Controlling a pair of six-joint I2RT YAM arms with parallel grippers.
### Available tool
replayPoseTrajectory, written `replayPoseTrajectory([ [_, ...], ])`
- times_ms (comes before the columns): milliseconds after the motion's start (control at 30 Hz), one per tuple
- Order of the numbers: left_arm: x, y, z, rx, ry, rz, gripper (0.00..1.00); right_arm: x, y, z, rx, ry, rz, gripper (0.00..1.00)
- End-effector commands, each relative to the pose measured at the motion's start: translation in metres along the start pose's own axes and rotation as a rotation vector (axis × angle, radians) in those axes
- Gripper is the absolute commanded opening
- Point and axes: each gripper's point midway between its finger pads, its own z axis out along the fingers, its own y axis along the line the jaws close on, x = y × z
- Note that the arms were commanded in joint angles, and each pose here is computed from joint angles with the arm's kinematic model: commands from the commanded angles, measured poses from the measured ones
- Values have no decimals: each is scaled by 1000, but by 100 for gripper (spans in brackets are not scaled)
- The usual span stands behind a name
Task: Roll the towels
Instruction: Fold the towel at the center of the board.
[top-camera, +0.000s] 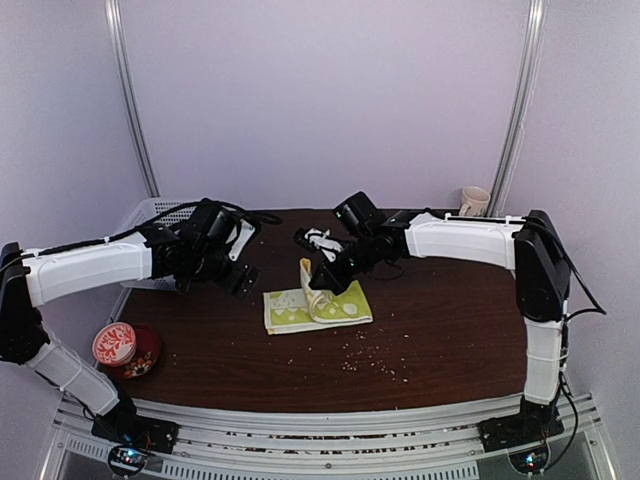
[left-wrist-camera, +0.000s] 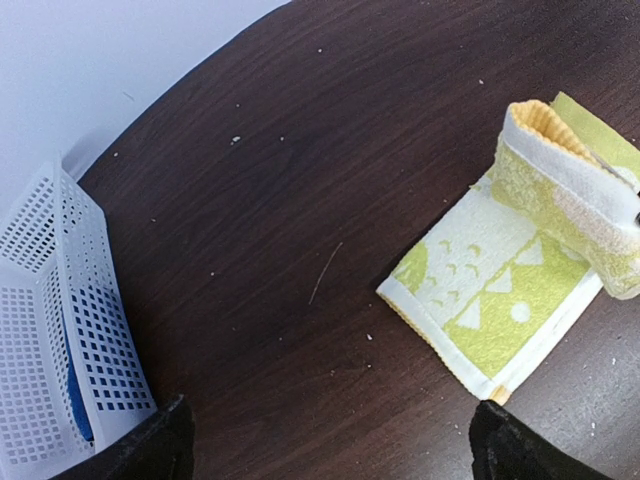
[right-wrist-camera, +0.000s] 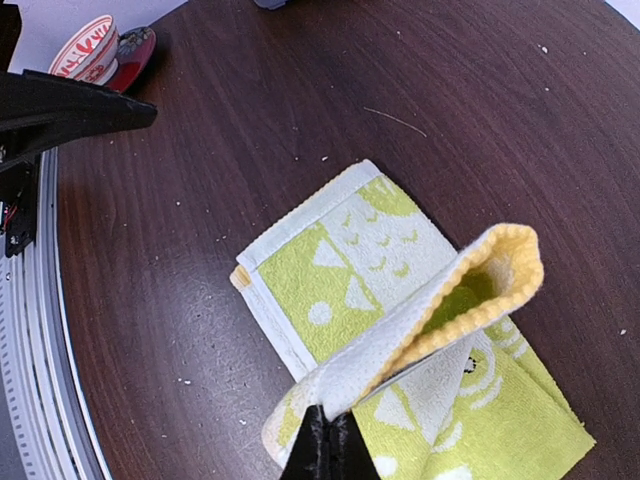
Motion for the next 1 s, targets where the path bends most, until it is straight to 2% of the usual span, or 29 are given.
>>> replayPoseTrajectory([
  [0, -13, 6, -7, -5, -58, -34, 98, -20, -3, 2, 23, -61, -12, 0],
  [467, -12, 5, -7, -4, -57, -33, 98, -40, -9, -7, 72, -167, 10, 0],
  [867, -13, 4, -6, 2, -57, -30, 98, -20, 3, 17, 27, -116, 7, 0],
  [933, -13, 4, -6, 3, -57, -32, 98, -19, 6, 22, 9, -115, 6, 10],
  [967, -13, 4, -6, 3, -57, -31, 98, -19, 9, 25, -5, -113, 6, 20],
])
